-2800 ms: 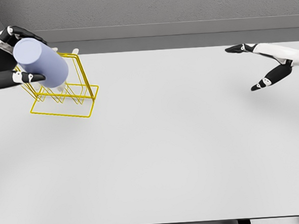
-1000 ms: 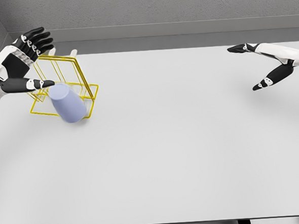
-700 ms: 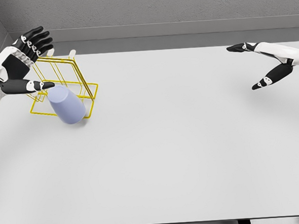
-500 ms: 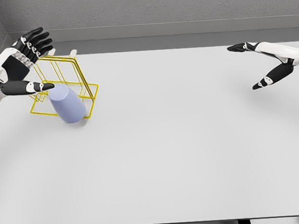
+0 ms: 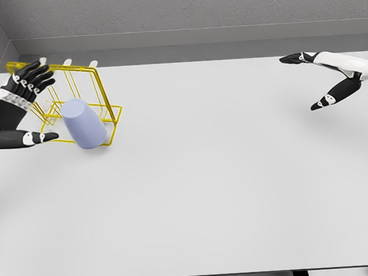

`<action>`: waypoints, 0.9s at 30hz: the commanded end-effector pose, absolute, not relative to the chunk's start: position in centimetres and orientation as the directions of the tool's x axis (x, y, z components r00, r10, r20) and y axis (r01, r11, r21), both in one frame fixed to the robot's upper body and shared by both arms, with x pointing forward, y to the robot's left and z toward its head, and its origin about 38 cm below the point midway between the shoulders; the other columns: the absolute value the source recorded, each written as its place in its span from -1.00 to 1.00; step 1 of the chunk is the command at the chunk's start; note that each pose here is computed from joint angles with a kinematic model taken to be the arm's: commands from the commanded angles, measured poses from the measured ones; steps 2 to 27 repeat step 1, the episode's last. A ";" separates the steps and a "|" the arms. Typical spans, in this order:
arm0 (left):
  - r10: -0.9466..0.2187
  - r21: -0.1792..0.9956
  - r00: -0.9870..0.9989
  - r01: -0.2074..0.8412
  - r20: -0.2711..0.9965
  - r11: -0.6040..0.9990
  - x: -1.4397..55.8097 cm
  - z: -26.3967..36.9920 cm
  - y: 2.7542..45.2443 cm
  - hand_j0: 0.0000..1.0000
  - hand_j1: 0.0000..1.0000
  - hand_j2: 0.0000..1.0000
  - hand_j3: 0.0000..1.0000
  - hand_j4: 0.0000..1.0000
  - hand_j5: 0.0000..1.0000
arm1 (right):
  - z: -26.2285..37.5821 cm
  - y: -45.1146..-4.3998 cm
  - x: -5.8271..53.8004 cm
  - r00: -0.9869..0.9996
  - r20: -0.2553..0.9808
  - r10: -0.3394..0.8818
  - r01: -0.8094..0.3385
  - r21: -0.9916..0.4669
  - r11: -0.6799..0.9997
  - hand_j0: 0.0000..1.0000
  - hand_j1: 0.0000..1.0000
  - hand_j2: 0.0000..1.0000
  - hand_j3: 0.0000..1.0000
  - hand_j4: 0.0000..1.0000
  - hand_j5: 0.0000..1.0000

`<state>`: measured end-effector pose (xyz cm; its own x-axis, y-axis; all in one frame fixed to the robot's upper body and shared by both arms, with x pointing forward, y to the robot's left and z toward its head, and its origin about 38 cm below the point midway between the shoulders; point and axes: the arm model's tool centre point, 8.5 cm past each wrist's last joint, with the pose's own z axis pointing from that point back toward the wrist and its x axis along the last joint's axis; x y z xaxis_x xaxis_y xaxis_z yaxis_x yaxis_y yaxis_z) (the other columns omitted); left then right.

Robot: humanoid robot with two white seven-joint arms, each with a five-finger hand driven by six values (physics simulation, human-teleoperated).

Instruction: Place the cup on the cup holder with both arms

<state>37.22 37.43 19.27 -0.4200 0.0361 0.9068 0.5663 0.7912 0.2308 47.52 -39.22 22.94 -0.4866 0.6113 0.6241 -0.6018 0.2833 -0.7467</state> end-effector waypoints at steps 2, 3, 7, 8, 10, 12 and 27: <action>0.054 0.253 -0.462 0.576 0.885 0.777 36.9 20.7 36.7 1.00 1.00 1.00 1.00 1.00 1.00 | 23.0 -39.2 47.6 -0.484 0.629 0.608 -0.601 -0.744 0.292 1.00 1.00 1.00 1.00 1.00 1.00; 0.054 0.253 -0.462 0.576 0.885 0.777 36.9 20.7 36.7 1.00 1.00 1.00 1.00 1.00 1.00 | 23.0 -39.2 47.6 -0.484 0.629 0.608 -0.601 -0.744 0.292 1.00 1.00 1.00 1.00 1.00 1.00; 0.054 0.253 -0.462 0.576 0.885 0.777 36.9 20.7 36.7 1.00 1.00 1.00 1.00 1.00 1.00 | 23.0 -39.2 47.6 -0.484 0.629 0.608 -0.601 -0.744 0.292 1.00 1.00 1.00 1.00 1.00 1.00; 0.054 0.253 -0.462 0.576 0.885 0.777 36.9 20.7 36.7 1.00 1.00 1.00 1.00 1.00 1.00 | 23.0 -39.2 47.6 -0.484 0.629 0.608 -0.601 -0.744 0.292 1.00 1.00 1.00 1.00 1.00 1.00; 0.054 0.253 -0.462 0.576 0.885 0.777 36.9 20.7 36.7 1.00 1.00 1.00 1.00 1.00 1.00 | 23.0 -39.2 47.6 -0.484 0.629 0.608 -0.601 -0.744 0.292 1.00 1.00 1.00 1.00 1.00 1.00; 0.054 0.253 -0.462 0.576 0.885 0.777 36.9 20.7 36.7 1.00 1.00 1.00 1.00 1.00 1.00 | 23.0 -39.2 47.6 -0.484 0.629 0.608 -0.601 -0.744 0.292 1.00 1.00 1.00 1.00 1.00 1.00; 0.054 0.253 -0.462 0.576 0.885 0.777 36.9 20.7 36.7 1.00 1.00 1.00 1.00 1.00 1.00 | 23.0 -39.2 47.6 -0.484 0.629 0.608 -0.601 -0.744 0.292 1.00 1.00 1.00 1.00 1.00 1.00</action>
